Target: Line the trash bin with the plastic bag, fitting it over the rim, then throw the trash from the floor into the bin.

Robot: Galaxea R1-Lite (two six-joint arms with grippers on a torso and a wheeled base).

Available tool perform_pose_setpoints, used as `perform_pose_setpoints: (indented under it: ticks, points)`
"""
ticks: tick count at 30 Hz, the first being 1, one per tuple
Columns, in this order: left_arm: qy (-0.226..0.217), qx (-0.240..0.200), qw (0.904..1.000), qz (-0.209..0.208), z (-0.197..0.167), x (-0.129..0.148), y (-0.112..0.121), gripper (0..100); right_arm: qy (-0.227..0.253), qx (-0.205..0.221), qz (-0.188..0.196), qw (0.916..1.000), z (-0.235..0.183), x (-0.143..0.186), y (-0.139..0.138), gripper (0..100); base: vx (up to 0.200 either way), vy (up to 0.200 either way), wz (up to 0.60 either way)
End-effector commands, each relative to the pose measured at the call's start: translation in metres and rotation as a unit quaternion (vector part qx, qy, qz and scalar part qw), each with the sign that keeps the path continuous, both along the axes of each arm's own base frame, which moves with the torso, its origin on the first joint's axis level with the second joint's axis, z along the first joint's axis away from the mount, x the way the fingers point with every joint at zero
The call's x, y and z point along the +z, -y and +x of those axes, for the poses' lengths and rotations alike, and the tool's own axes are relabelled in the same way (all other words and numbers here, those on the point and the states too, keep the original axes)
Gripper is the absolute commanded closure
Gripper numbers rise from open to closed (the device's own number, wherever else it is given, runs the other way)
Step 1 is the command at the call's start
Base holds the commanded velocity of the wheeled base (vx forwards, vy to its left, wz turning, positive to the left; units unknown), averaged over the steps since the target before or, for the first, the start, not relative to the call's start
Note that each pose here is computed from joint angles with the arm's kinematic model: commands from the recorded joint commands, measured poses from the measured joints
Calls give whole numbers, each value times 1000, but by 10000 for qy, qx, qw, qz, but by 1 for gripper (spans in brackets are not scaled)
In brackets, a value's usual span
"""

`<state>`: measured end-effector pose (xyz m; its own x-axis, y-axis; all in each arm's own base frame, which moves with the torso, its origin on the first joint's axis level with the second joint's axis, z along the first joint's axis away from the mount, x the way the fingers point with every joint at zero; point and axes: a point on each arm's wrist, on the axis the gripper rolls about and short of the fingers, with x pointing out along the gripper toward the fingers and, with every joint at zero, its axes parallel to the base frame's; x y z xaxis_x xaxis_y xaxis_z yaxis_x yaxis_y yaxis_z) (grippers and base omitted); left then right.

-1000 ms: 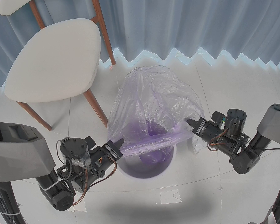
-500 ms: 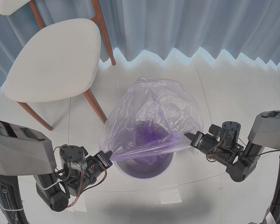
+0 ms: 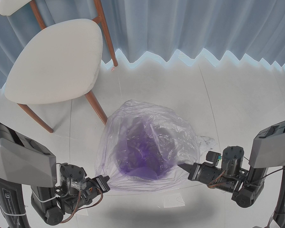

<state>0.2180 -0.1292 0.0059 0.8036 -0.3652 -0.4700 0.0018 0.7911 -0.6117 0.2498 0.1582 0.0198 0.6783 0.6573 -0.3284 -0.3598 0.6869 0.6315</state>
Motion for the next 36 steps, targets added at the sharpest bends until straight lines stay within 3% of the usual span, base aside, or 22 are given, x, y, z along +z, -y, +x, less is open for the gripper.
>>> perform_pose_setpoints:
  ticks: [1,5,13,19,36]
  points:
    - [-385,-77,9988,296,-6,-19,-2,100,-438,116,-413,9981,-12,-37,-1,100,0,0,0]
    - [-506,-219,9966,613,-8,-31,-1,100,-583,117,-738,9955,-22,-46,5,100,0,0,0]
    - [-550,-240,9961,648,-4,-39,1,100,-643,108,-807,9946,-23,-50,6,100,0,0,0]
    - [-474,-370,9941,908,5,-50,5,100,-371,-112,-926,9950,-14,-50,3,100,0,0,0]
    - [-143,-390,9955,857,19,-49,16,100,-172,-673,-1034,9922,-5,-48,5,100,0,0,0]
